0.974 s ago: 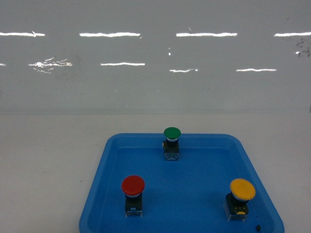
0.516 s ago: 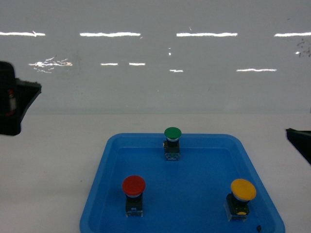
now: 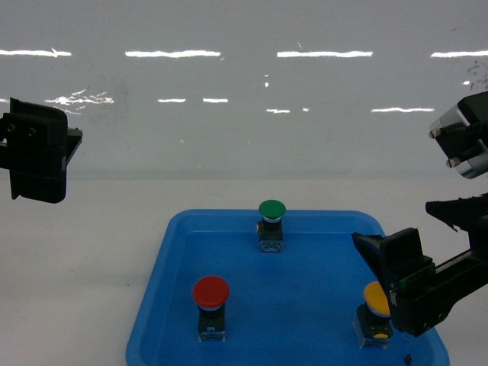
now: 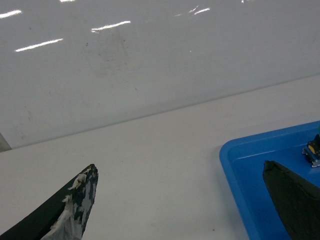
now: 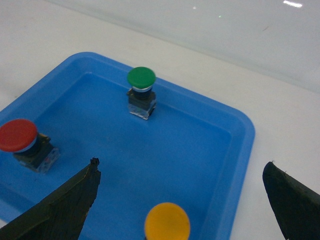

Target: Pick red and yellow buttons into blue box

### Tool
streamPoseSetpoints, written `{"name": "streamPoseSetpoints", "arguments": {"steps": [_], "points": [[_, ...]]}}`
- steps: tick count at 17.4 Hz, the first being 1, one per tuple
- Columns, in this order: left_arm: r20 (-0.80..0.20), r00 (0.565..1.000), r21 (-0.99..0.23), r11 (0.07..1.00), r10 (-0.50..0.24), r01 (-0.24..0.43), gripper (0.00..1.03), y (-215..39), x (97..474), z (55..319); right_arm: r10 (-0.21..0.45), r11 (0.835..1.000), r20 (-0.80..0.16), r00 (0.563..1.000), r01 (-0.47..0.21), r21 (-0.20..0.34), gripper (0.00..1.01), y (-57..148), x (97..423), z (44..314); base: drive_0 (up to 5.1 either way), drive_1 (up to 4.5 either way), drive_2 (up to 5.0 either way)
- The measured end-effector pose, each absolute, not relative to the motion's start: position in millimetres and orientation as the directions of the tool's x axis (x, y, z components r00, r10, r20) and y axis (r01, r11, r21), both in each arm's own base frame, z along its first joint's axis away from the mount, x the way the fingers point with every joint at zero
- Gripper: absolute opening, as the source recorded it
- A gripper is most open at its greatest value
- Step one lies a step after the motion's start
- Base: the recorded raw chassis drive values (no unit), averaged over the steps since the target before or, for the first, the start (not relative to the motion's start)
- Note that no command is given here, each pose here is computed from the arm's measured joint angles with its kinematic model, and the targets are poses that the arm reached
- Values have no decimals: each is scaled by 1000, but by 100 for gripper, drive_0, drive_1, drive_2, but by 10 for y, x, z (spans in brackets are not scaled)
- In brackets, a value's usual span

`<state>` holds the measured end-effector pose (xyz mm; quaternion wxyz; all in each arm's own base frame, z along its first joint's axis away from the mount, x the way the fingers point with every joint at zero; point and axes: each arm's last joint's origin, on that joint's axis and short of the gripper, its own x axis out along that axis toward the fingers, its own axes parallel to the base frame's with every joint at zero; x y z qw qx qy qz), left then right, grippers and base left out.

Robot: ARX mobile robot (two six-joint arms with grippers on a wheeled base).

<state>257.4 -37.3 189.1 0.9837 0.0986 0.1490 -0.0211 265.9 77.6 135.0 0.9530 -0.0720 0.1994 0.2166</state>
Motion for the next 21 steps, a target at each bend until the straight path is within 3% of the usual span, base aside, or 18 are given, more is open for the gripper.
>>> {"name": "streamPoseSetpoints", "arguments": {"steps": [2,5,13,17,20,21], "points": [[-296,955,193,978,-16,76,98,-380,2574,1893,374,900,-413,831,-432,-55,98,768,2660,1351,0,0,0],[-297,955,195,978,-13,74,98,-375,2574,1892,384,892,-440,812,-449,-51,98,788,2674,1264,0,0,0],[-297,955,195,978,-14,75,98,-378,2574,1892,425,843,-555,716,-536,-46,98,1026,3113,992,0,0,0],[-297,955,195,978,-15,76,98,-378,2574,1892,425,811,-623,657,-581,-60,98,1085,3185,753,0,0,0],[-297,955,195,978,-15,76,98,-378,2573,1891,415,800,-660,626,-596,-62,98,1095,3182,575,0,0,0],[-297,955,195,978,-15,76,98,-378,2573,1891,402,804,-680,613,-592,-58,98,1088,3171,483,0,0,0]]}}
